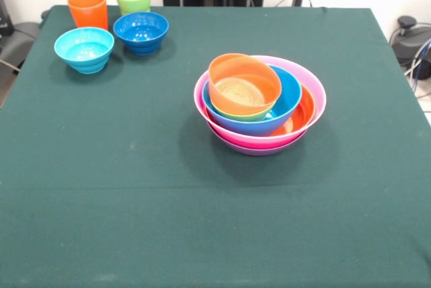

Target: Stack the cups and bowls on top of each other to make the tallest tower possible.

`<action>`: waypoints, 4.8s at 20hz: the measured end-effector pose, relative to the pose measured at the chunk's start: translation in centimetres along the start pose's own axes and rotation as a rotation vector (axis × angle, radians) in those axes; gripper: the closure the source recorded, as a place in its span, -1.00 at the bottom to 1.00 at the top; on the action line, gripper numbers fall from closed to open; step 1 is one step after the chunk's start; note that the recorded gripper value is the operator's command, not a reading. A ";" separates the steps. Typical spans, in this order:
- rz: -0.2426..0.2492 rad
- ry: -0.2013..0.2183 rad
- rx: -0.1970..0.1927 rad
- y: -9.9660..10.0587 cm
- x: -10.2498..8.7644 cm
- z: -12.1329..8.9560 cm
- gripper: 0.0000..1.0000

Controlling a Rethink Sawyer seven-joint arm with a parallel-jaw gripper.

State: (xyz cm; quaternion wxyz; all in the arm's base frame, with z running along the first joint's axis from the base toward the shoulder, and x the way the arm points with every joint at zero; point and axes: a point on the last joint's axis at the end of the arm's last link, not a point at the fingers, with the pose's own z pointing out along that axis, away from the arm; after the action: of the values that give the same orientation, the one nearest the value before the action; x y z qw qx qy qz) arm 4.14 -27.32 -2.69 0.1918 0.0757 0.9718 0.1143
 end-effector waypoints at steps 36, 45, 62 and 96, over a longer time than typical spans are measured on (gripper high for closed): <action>0.142 0.257 0.059 2.1 2.3 5.8 -1.00; 0.023 0.284 -0.001 1.9 2.5 8.7 -1.00; -0.035 0.234 -0.064 1.6 2.8 11.5 -1.00; -0.337 0.285 -0.175 3.1 -2.8 13.9 -1.00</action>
State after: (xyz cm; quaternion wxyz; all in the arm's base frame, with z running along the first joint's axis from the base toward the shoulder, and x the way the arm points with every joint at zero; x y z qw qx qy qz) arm 12.44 -22.17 -13.46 0.0747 -0.1214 0.9744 0.1739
